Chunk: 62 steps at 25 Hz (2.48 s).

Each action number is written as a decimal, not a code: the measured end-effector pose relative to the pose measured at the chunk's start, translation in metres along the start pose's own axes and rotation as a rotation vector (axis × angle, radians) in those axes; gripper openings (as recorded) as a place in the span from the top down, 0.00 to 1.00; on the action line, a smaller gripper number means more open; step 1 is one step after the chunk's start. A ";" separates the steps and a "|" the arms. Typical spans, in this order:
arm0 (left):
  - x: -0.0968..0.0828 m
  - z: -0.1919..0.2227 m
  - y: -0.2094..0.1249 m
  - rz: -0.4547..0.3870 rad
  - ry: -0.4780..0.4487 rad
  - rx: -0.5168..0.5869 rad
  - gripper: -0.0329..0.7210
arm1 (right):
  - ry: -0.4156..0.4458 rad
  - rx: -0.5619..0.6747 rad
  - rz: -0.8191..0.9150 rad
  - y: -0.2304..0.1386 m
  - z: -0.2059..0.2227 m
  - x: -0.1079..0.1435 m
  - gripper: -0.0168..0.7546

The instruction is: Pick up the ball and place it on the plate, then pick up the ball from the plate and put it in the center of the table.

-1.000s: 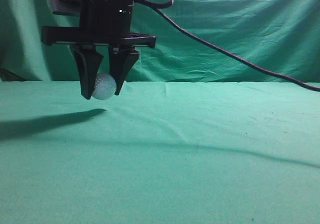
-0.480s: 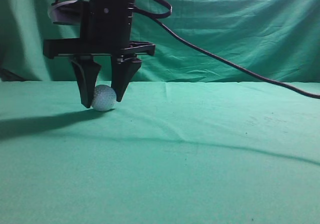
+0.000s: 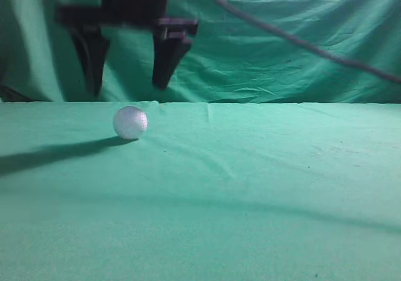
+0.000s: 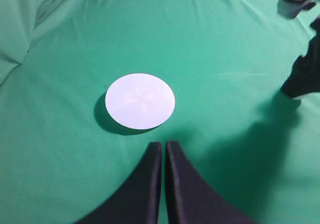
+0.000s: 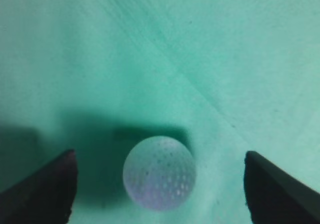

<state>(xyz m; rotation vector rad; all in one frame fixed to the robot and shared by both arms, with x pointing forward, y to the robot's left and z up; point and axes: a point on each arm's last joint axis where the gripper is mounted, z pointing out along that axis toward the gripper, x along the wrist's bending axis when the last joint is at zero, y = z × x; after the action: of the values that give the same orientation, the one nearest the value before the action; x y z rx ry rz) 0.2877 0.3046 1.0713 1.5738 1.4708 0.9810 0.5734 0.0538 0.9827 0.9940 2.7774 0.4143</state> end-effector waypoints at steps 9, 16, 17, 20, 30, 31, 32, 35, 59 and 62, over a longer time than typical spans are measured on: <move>-0.016 -0.001 0.001 0.115 -0.180 -0.027 0.96 | -0.140 -0.138 0.117 -0.015 -0.144 -0.017 0.76; -0.023 -0.002 0.001 0.167 -0.251 -0.044 0.96 | -0.174 -0.373 0.197 -0.057 -0.265 -0.022 0.87; -0.023 -0.002 0.001 0.166 -0.252 -0.044 0.96 | -0.174 -0.392 0.199 -0.068 -0.277 -0.022 0.87; -0.025 0.004 -0.007 0.146 -0.272 -0.017 0.96 | -0.173 -0.381 0.194 -0.103 -0.285 -0.019 0.87; -0.028 0.014 -0.018 0.109 -0.294 -0.005 0.96 | -0.143 -0.604 0.162 -0.238 -0.273 -0.005 0.87; -0.028 0.014 -0.018 0.108 -0.292 -0.010 0.96 | -0.139 -0.637 0.166 -0.253 -0.274 -0.004 0.87; -0.028 0.016 -0.019 0.107 -0.290 -0.011 0.96 | -0.134 -0.643 0.173 -0.266 -0.267 -0.003 0.87; -0.028 0.021 -0.023 0.106 -0.280 -0.027 0.96 | -0.112 -0.691 0.212 -0.303 -0.252 0.001 0.87; -0.026 0.043 -0.049 0.108 -0.233 -0.032 0.96 | -0.049 -0.933 0.296 -0.382 -0.194 0.011 0.87; -0.026 0.043 -0.050 0.108 -0.233 -0.030 0.96 | -0.040 -0.966 0.292 -0.380 -0.196 0.012 0.87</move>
<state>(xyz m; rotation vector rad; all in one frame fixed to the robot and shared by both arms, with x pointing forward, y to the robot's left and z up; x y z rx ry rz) 0.3050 0.2803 1.0070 1.6982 1.2166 0.8432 0.2903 -0.2598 1.0499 1.0657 1.9352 1.5362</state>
